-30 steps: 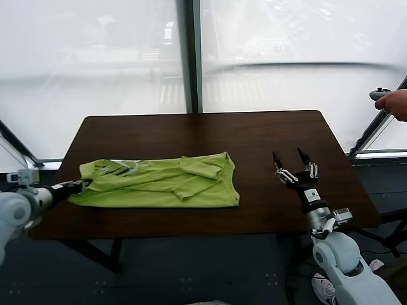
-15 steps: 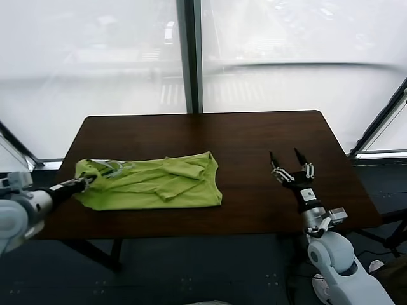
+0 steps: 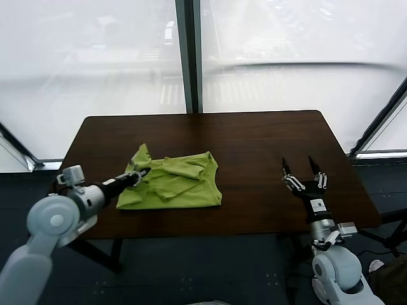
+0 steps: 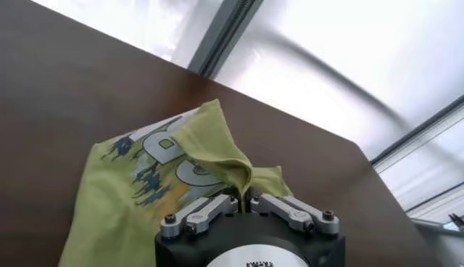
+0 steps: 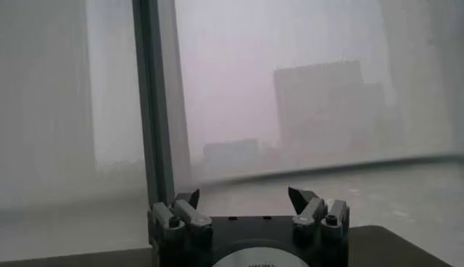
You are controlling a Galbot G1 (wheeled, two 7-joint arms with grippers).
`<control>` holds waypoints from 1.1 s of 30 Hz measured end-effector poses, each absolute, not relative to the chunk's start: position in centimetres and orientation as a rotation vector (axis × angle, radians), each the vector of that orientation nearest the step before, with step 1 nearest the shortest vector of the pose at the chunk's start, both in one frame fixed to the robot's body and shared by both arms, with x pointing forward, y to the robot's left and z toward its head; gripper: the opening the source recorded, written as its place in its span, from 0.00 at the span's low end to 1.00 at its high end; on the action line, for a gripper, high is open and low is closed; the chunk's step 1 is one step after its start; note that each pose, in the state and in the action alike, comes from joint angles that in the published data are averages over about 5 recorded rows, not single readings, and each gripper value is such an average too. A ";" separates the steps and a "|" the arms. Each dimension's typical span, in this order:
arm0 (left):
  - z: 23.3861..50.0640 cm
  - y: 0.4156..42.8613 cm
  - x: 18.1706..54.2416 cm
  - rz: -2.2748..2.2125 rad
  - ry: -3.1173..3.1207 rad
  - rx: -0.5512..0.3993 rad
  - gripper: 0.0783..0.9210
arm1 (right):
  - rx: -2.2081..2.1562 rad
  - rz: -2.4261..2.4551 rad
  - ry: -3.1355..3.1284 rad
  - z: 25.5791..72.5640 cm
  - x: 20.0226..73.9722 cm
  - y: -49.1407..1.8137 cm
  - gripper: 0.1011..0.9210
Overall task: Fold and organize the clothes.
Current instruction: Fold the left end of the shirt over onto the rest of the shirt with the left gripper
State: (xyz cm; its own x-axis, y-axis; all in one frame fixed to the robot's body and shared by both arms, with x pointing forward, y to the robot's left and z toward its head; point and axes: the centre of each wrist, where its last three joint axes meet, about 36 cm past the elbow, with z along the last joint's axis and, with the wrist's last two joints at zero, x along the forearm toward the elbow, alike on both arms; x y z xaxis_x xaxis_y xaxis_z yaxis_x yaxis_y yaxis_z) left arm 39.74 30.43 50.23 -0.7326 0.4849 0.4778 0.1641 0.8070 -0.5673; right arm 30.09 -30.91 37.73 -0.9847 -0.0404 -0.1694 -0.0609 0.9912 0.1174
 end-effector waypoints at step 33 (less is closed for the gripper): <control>44.9 22.4 42.5 0.725 -2.227 -0.574 0.13 | 0.025 0.215 2.985 36.3 29.5 -30.6 0.98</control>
